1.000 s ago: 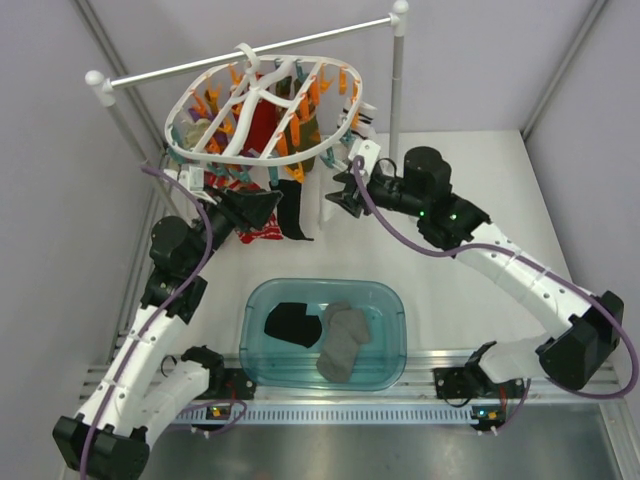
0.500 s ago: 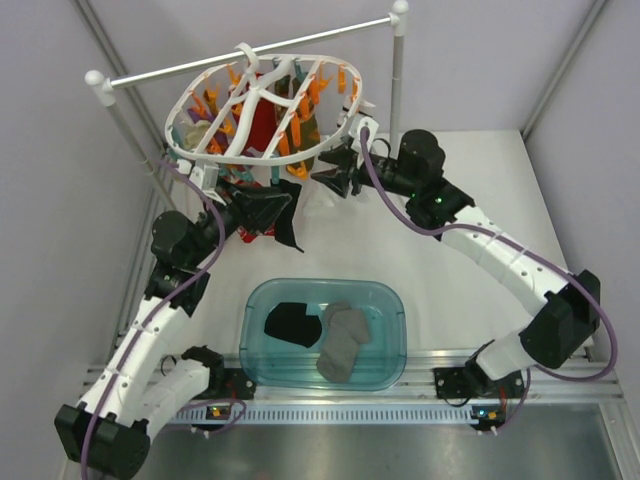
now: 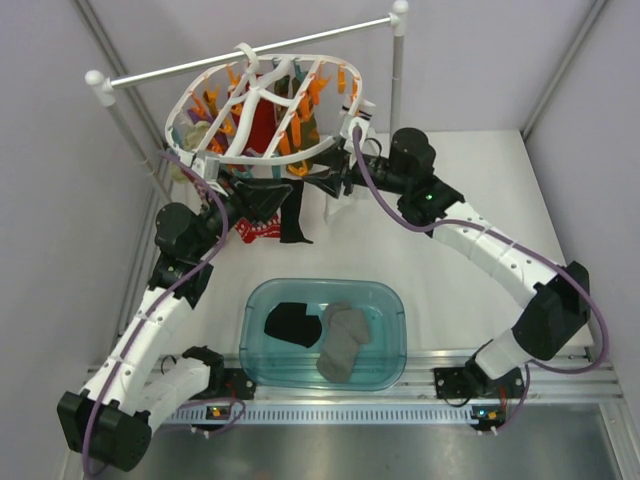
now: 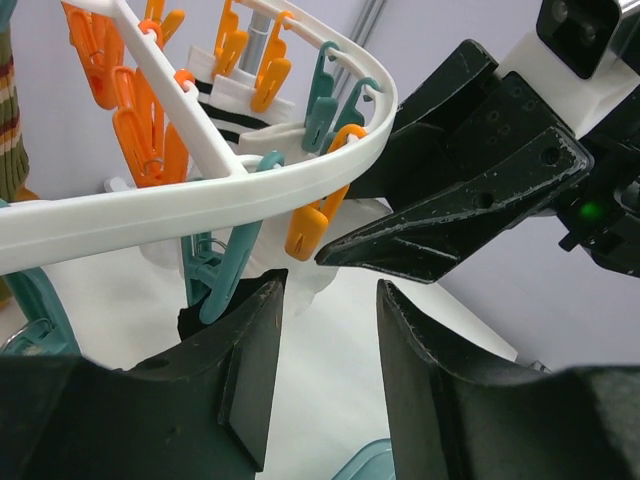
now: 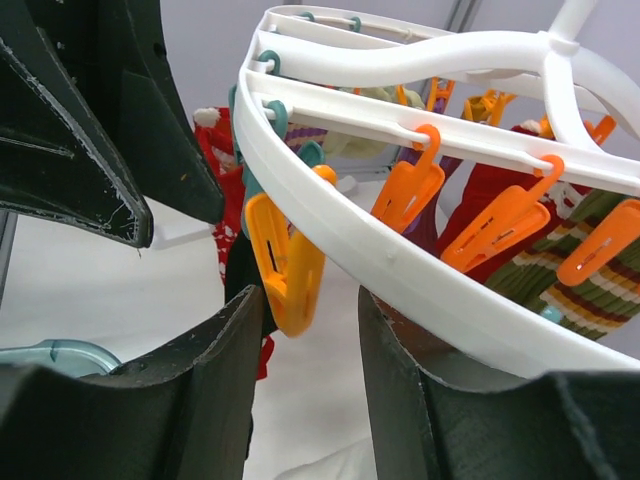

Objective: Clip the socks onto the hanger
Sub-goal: Open the clamp at the hanger.

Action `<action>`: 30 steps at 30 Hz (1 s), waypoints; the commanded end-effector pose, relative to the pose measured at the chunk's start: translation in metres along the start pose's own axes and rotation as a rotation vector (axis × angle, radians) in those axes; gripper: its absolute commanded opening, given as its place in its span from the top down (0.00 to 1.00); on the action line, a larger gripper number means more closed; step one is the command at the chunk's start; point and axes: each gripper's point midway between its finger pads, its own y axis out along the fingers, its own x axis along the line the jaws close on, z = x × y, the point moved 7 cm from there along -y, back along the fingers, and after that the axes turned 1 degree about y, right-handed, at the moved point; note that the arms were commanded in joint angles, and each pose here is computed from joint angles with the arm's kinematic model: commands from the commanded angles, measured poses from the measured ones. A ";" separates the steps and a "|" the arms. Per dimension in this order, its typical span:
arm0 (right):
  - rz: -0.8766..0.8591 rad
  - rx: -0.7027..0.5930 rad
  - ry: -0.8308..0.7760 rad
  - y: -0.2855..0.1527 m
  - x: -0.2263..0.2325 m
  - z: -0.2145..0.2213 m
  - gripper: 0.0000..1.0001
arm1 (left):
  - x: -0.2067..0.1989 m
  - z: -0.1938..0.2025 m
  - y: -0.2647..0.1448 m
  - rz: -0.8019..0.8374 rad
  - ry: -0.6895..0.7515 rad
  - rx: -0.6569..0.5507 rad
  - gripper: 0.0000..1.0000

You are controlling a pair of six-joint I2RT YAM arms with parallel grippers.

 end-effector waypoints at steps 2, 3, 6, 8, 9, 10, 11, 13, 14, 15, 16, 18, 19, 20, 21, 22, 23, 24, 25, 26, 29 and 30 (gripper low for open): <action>-0.046 -0.097 -0.063 0.011 0.004 -0.029 0.57 | -0.014 -0.026 0.005 0.052 0.014 -0.096 0.52; -0.046 -0.103 -0.063 0.012 0.005 -0.030 0.57 | -0.015 -0.027 0.005 0.054 0.009 -0.096 0.52; -0.046 -0.108 -0.057 0.017 0.006 -0.031 0.57 | -0.014 -0.027 0.007 0.052 -0.010 -0.097 0.52; -0.039 -0.113 -0.060 0.018 0.005 -0.033 0.59 | -0.014 -0.028 0.008 0.050 -0.019 -0.099 0.52; -0.038 -0.117 -0.061 0.019 0.006 -0.035 0.64 | -0.014 -0.029 0.008 0.050 -0.022 -0.101 0.52; -0.035 -0.116 -0.059 0.019 0.006 -0.034 0.67 | -0.014 -0.029 0.009 0.045 -0.028 -0.104 0.52; -0.033 -0.120 -0.055 0.019 0.007 -0.036 0.74 | -0.014 -0.031 0.010 0.042 -0.042 -0.109 0.52; -0.027 -0.122 -0.049 0.019 0.009 -0.039 0.81 | -0.014 -0.033 0.011 0.028 -0.063 -0.121 0.52; -0.026 -0.120 -0.044 0.019 0.011 -0.038 0.84 | -0.014 -0.035 0.012 0.019 -0.071 -0.127 0.51; -0.024 -0.119 -0.040 0.020 0.013 -0.038 0.89 | -0.013 -0.035 0.012 0.009 -0.081 -0.129 0.51; -0.018 -0.120 -0.040 0.019 0.015 -0.040 0.91 | -0.013 -0.035 0.012 0.000 -0.092 -0.128 0.50; -0.016 -0.112 -0.036 0.020 0.019 -0.039 0.96 | -0.011 -0.036 0.013 -0.024 -0.108 -0.136 0.48; -0.011 -0.111 -0.037 0.020 0.020 -0.039 0.98 | -0.011 -0.035 0.014 -0.031 -0.114 -0.131 0.48; -0.011 -0.105 -0.033 0.020 0.022 -0.037 0.99 | -0.011 -0.035 0.014 -0.039 -0.117 -0.131 0.48; -0.011 -0.105 -0.033 0.021 0.024 -0.037 1.00 | -0.009 -0.036 0.014 -0.057 -0.118 -0.142 0.48; -0.007 -0.106 -0.035 0.020 0.025 -0.037 1.00 | -0.008 -0.035 0.014 -0.071 -0.117 -0.137 0.48; -0.012 -0.101 -0.030 0.020 0.028 -0.035 1.00 | -0.008 -0.037 0.015 -0.082 -0.113 -0.144 0.48; -0.011 -0.096 -0.027 0.020 0.028 -0.033 1.00 | -0.007 -0.038 0.014 -0.097 -0.111 -0.152 0.48; -0.007 -0.099 -0.028 0.019 0.029 -0.035 0.99 | -0.006 -0.038 0.014 -0.101 -0.103 -0.152 0.48; -0.001 -0.092 -0.026 0.018 0.028 -0.033 0.97 | -0.005 -0.038 0.014 -0.107 -0.100 -0.149 0.48; 0.023 -0.086 -0.025 0.017 0.026 -0.031 0.77 | -0.003 -0.037 0.015 -0.116 -0.099 -0.146 0.48; 0.029 -0.083 -0.027 0.017 0.025 -0.031 0.76 | -0.002 -0.036 0.015 -0.122 -0.100 -0.145 0.48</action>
